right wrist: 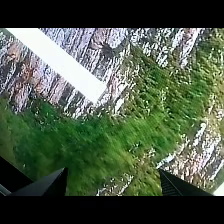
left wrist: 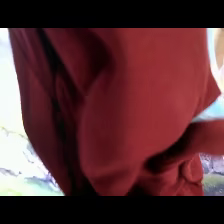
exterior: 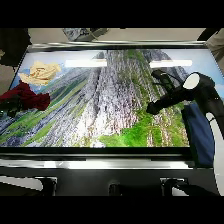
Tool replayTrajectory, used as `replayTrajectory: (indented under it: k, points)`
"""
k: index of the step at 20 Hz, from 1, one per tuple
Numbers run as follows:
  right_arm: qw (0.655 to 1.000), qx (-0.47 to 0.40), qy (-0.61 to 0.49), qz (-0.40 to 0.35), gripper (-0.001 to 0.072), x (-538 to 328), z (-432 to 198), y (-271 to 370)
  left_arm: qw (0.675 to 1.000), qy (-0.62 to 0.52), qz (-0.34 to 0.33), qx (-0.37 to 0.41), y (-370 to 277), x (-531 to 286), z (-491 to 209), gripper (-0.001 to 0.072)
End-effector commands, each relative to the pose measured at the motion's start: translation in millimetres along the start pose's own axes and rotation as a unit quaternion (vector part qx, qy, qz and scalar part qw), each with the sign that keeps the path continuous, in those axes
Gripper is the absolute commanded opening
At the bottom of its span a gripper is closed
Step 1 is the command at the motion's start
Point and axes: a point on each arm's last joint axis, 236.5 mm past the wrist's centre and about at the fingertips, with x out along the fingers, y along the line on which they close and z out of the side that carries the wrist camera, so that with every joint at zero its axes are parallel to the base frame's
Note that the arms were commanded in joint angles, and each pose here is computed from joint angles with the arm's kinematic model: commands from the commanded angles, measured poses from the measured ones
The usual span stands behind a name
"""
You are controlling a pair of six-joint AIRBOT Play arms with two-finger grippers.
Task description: Fold the shirts.
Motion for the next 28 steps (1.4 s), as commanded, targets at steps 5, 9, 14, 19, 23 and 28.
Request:
replayTrajectory:
  k: [5,9,14,19,23,28]
  points:
    - [1.000,-0.013,0.008,-0.022,0.0679,-12.8,-7.0,-3.4,0.983,-0.069,-0.074,0.156,-96.8,-88.2,18.6,0.0023]
    - [0.996,-0.023,-0.008,-0.090,0.0679,-56.8,-12.4,-10.3,0.944,-0.108,-0.183,0.251,-210.1,-224.9,-31.3,0.0023]
    - [0.983,-0.038,-0.072,-0.163,0.0678,-128.9,-13.9,2.1,0.879,-0.034,-0.324,0.347,-284.4,-357.6,-180.3,0.0023]
    - [0.965,-0.025,-0.140,-0.219,0.0679,-192.4,-25.1,21.5,0.813,0.074,-0.418,0.398,-305.4,-419.4,-301.7,0.0023]
    - [0.962,-0.002,-0.132,-0.237,0.0677,-211.3,-50.5,29.7,0.788,0.161,-0.411,0.430,-297.7,-395.7,-369.7,0.0023]
    - [0.979,0.032,-0.060,-0.193,0.0659,-182.4,-70.1,32.2,0.802,0.227,-0.311,0.457,-272.7,-288.0,-379.4,0.0022]
